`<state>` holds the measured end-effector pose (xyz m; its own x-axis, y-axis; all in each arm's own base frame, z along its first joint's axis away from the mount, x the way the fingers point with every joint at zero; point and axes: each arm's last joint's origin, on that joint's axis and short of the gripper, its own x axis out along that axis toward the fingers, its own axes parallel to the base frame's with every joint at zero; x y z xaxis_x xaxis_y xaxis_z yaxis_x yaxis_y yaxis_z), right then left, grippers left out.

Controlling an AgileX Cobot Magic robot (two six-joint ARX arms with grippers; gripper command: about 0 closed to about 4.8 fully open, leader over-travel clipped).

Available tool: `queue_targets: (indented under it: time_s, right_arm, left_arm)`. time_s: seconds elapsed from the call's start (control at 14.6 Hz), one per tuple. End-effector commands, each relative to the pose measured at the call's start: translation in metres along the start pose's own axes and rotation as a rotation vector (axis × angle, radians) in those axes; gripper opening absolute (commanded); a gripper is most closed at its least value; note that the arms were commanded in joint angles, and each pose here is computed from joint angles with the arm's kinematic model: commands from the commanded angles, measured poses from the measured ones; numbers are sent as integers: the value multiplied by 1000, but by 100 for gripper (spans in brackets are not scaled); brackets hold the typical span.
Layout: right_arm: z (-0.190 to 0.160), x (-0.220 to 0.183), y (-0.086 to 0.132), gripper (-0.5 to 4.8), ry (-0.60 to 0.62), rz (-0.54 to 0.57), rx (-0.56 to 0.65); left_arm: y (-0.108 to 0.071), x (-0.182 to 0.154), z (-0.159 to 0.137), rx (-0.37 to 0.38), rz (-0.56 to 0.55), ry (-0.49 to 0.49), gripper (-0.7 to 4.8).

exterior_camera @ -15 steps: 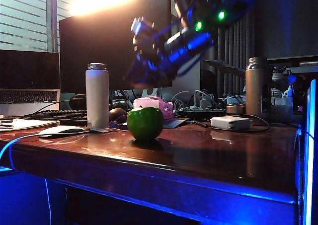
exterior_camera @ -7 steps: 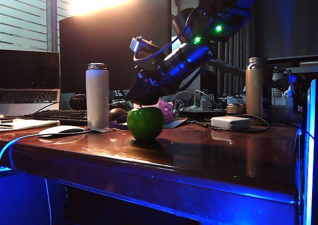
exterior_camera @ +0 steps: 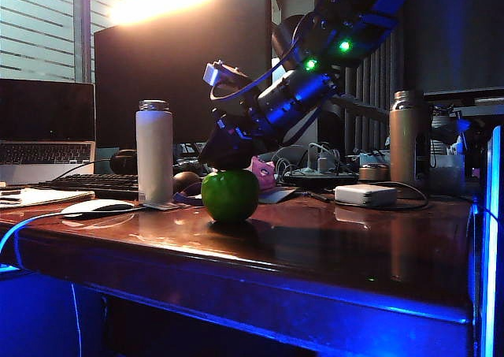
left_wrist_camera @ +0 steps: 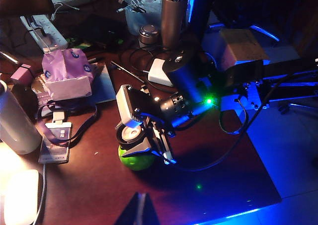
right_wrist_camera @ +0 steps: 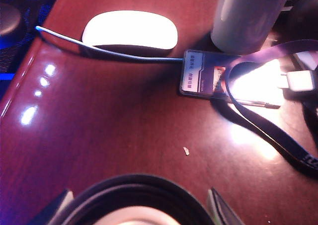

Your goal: Stack the black thermos bottle cap from the table onto the green apple.

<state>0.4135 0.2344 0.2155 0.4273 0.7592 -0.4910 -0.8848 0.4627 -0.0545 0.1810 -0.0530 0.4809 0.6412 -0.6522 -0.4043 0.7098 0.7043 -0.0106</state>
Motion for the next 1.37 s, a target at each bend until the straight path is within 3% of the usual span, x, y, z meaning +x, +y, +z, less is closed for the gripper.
queue_targets:
  time_s: [0.07,0.27,0.34,0.41,0.68,0.75,1.37]
  right_arm:
    - [5,-1,1,284,-16,-5,-15]
    - [5,-1,2,296,-8,2,-12]
    - [4,-1,3,374,-3,4,-9]
    - [4,-1,3,404,-1,5,-8]
    - [4,-1,3,416,-3,8,-8]
    - [5,-1,3,471,-4,7,-9]
    - [26,-16,4,473,-93,-18,-57]
  left_arm:
    - [-1,-1,1,8,-3,-10,-3]
    - [-1,-1,1,8,-3,-10,-3]
    - [-1,-1,1,8,-3,-10,-3]
    - [-1,-1,1,8,-3,-10,-3]
    - [-1,-1,1,8,-3,-10,-3]
    - [-1,-1,1,8,-3,-10,-3]
    - [-1,-1,1,8,-3,-10,-3]
